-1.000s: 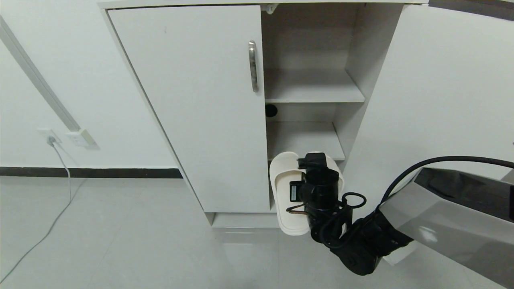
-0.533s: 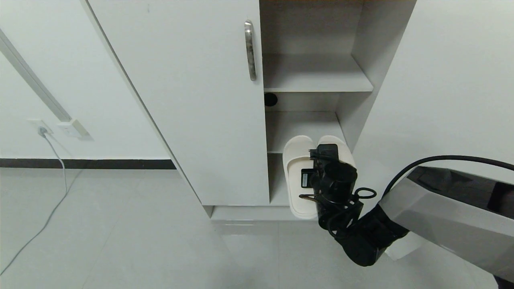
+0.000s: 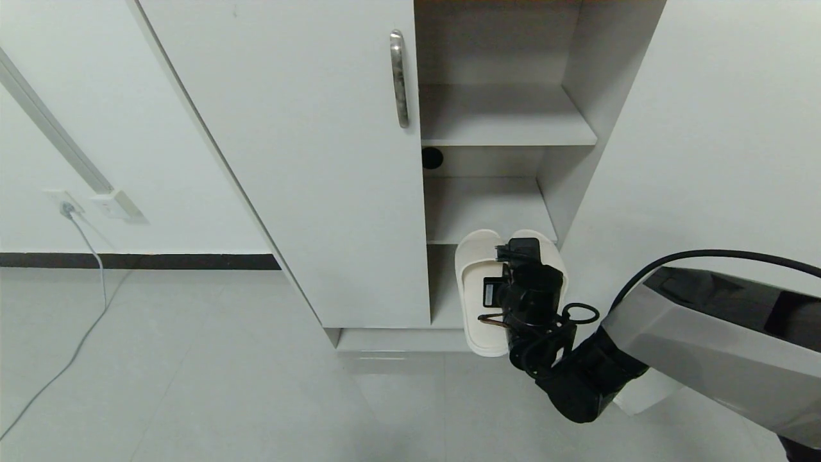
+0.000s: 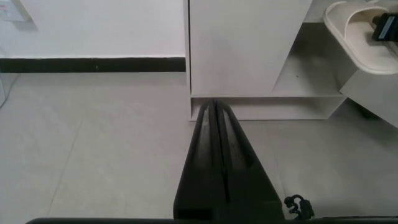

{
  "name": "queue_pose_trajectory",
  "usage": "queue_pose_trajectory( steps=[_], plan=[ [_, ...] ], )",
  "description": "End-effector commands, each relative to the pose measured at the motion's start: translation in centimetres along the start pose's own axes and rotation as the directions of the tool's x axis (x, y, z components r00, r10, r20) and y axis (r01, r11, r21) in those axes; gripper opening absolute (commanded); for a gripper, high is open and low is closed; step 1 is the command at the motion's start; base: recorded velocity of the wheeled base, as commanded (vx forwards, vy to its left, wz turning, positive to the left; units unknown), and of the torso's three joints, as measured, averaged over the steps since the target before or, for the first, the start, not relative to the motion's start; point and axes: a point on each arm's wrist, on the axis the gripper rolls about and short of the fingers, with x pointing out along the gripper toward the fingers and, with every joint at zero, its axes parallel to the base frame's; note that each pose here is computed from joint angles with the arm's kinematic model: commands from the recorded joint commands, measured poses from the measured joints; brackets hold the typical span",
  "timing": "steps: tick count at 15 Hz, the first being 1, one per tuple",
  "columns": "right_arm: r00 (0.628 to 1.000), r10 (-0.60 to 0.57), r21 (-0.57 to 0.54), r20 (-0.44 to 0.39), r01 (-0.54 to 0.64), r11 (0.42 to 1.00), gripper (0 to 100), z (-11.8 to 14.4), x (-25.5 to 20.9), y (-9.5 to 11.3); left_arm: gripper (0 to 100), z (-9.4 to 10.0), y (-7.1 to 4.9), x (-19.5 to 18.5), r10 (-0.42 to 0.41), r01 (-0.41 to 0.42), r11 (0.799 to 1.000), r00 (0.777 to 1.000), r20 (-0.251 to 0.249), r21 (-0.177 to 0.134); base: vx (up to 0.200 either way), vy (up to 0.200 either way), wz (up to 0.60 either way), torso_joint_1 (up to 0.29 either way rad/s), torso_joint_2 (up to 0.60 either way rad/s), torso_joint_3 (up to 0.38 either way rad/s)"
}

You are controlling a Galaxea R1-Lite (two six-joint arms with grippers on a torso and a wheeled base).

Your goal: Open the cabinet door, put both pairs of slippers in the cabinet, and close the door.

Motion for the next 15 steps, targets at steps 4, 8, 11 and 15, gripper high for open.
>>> queue_pose_trajectory(
  steps=[4,8,11,15],
  plan=[
    [1.000,0.004,0.004,-0.002,-0.004,1.000,0,0.03,-0.12,0.12,0,0.00,0.00,0.01,0.001,-0.001,1.000,1.000,-0.001,0.001,0.000,0.000,0.00,0.000,0.00,0.000],
    [1.000,0.005,0.004,-0.003,-0.005,1.000,0,0.00,-0.14,0.11,0,0.00,0.00,0.01,-0.001,0.001,1.000,1.000,-0.001,0.001,0.050,0.000,0.00,0.002,0.00,0.001],
    [1.000,0.007,0.003,-0.003,-0.007,1.000,0,0.00,-0.14,0.11,0,0.00,-0.01,0.01,-0.002,0.002,1.000,1.000,-0.001,0.001,0.200,0.000,0.00,-0.001,0.00,0.001],
    [1.000,0.012,0.002,-0.004,-0.012,1.000,0,-0.03,-0.14,0.21,0,0.00,0.00,0.01,-0.001,0.001,1.000,1.000,-0.001,0.001,0.200,0.000,0.00,0.001,0.00,0.002]
  ],
)
